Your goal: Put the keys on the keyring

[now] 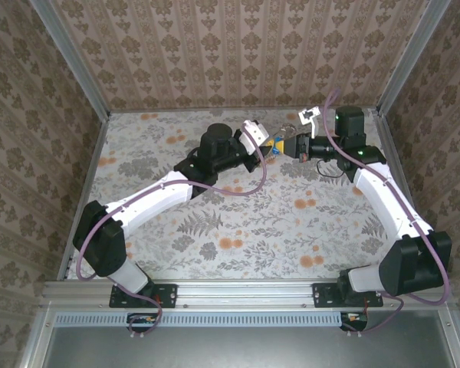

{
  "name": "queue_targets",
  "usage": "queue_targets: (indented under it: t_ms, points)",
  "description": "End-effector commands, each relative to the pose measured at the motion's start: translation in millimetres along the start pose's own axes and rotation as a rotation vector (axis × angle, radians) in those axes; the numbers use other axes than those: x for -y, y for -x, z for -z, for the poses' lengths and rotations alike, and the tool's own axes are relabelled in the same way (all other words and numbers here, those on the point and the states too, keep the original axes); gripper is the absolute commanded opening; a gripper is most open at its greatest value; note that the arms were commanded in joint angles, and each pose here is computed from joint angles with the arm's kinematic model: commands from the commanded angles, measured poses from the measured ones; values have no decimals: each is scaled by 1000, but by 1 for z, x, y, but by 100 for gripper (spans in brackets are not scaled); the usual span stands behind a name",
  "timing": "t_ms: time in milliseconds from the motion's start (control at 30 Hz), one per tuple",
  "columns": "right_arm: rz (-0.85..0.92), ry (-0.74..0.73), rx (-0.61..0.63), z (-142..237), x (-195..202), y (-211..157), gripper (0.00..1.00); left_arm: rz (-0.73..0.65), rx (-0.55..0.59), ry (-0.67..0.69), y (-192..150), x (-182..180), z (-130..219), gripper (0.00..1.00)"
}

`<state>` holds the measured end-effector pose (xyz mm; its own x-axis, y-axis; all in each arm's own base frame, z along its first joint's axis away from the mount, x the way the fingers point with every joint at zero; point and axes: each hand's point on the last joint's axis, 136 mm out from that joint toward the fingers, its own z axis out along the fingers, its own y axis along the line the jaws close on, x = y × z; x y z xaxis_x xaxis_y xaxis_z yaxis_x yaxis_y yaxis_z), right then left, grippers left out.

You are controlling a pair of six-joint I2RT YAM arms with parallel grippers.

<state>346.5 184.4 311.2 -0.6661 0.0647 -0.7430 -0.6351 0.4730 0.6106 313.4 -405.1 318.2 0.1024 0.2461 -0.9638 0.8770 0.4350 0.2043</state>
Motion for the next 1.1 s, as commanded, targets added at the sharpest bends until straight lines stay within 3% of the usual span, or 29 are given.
queue_targets:
  t_ms: [0,500,1067]
  points:
    - [29,-26,-7,3,-3,3,0,-64,47,50,20,-6,8,0]
    - [41,-133,-34,19,5,-3,0,-92,16,86,12,-11,8,0]
    - [81,-130,6,23,-6,18,0,-86,18,66,12,-8,7,0]
